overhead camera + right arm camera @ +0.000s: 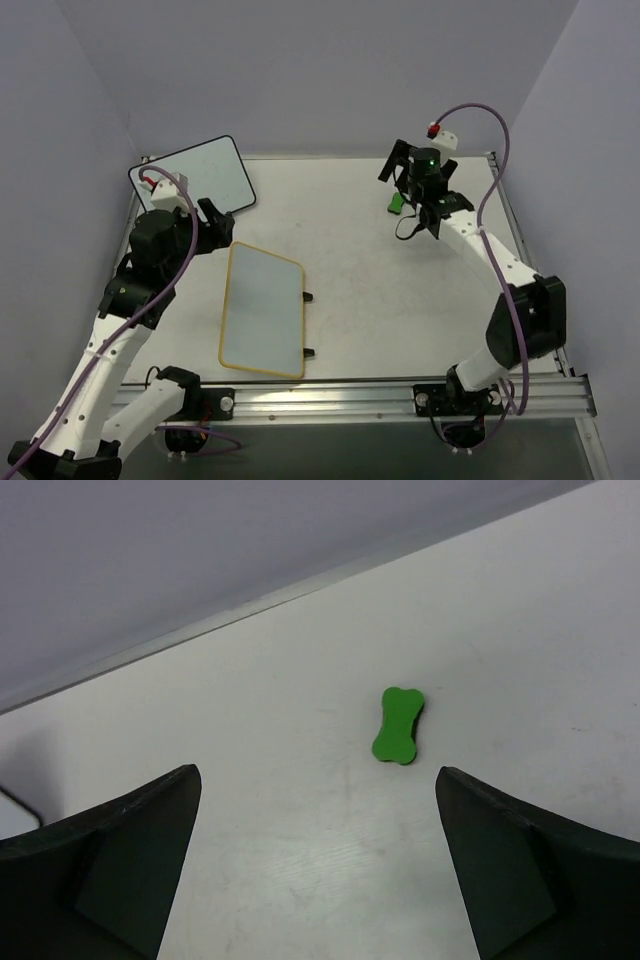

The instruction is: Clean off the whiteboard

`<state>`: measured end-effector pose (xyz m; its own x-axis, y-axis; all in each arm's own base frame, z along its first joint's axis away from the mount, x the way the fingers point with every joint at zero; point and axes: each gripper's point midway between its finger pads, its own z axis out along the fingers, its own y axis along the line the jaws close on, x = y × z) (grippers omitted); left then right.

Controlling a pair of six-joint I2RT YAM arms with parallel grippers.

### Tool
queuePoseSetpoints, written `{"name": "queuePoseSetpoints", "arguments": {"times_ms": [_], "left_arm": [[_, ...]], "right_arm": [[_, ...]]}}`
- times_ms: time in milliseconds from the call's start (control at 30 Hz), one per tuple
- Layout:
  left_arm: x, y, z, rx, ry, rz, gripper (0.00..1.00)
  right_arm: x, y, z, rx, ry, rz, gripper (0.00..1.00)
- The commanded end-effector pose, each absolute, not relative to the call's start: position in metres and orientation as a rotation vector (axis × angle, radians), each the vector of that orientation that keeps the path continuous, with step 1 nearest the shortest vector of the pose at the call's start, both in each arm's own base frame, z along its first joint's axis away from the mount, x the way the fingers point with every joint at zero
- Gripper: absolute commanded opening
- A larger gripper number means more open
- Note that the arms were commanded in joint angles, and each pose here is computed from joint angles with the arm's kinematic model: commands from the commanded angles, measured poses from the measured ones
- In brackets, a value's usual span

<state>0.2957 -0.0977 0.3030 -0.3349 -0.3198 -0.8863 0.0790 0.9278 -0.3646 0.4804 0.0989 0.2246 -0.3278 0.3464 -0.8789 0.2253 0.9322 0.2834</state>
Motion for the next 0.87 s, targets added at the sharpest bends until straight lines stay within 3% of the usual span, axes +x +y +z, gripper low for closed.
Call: {"name": "queuePoseSetpoints", "arguments": {"times_ms": [0,367,833], "left_arm": [[0.293,-0.099,0.327,-0.115,1.839,-0.423,0.75],[0.301,-0.096,0.317,-0.113,1.852,-0.514,0.75],[0.302,-0.094,0.308,-0.141,1.858,-0.539,0.75]], "right_arm": [[0.450,0.115,0.248,0.335,1.851,0.231,1.00],[0.364,0.137,0.257,0.259,1.829,0.357,1.00],[0.355,0.132,0.265,0.239,1.836,0.328,1.00]]}}
